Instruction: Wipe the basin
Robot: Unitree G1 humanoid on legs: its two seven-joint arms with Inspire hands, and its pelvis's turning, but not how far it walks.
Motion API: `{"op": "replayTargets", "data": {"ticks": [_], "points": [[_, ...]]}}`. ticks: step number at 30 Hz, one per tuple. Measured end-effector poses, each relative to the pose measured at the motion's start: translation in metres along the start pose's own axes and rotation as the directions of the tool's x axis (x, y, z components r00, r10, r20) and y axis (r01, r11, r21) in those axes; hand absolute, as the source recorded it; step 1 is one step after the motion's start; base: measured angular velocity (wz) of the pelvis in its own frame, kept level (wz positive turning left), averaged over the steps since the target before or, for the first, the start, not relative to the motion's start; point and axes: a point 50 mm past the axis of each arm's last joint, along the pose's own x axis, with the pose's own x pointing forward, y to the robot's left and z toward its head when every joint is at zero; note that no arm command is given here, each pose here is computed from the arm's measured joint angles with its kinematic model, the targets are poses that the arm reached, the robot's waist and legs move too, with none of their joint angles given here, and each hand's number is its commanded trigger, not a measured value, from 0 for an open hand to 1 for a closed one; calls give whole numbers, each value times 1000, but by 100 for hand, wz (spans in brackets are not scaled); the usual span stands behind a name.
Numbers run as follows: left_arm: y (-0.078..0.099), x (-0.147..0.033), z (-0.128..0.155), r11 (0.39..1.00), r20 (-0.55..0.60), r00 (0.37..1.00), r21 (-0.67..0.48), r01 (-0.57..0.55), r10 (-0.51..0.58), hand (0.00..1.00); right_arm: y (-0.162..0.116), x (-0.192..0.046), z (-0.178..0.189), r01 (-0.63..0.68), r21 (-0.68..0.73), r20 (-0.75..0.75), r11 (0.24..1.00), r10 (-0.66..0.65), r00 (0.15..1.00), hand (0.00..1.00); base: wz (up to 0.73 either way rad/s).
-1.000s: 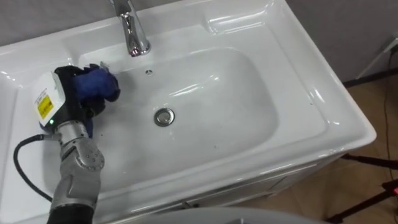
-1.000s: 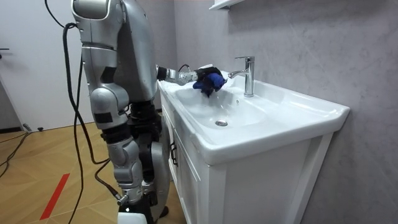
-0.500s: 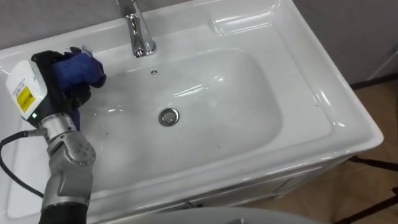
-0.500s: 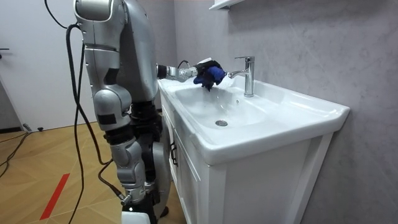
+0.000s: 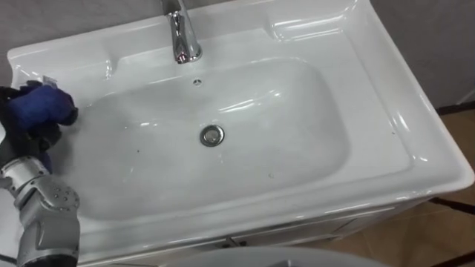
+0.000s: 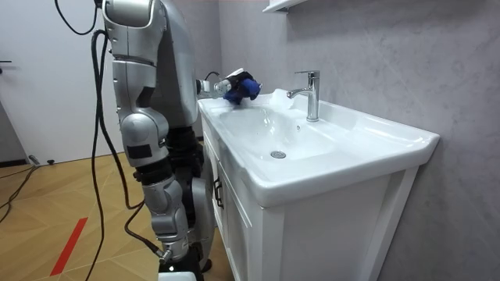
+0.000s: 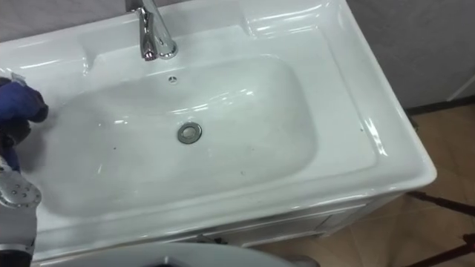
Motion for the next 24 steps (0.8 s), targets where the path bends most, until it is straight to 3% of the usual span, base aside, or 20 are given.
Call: {"op": "replayTargets", "data": {"ticks": [4, 9, 10, 12, 13, 24], "points": [[-8, -16, -30, 994, -87, 994, 80, 78, -71, 100, -2, 0, -4, 8, -24, -25, 1000, -9, 1000, 0, 0], [-8, -18, -32, 992, -94, 993, 89, 85, -77, 100, -5, 0, -4, 33, -73, -31, 997, -36, 999, 0, 1], [-8, -18, -33, 992, -96, 992, 90, 87, -78, 91, -5, 0, -4, 35, -77, -30, 996, -38, 999, 0, 0], [-11, -21, -35, 990, -107, 990, 98, 105, -94, 55, -6, 0, -2, 40, -79, -38, 996, -43, 998, 0, 0], [-12, -22, -35, 989, -110, 989, 99, 110, -99, 0, -6, 0, -2, 41, -80, -41, 996, -44, 998, 0, 0], [-16, -25, -34, 992, -133, 987, 77, 103, -92, 0, -6, 0, -1, 43, -89, -42, 995, -47, 998, 0, 0]]}}
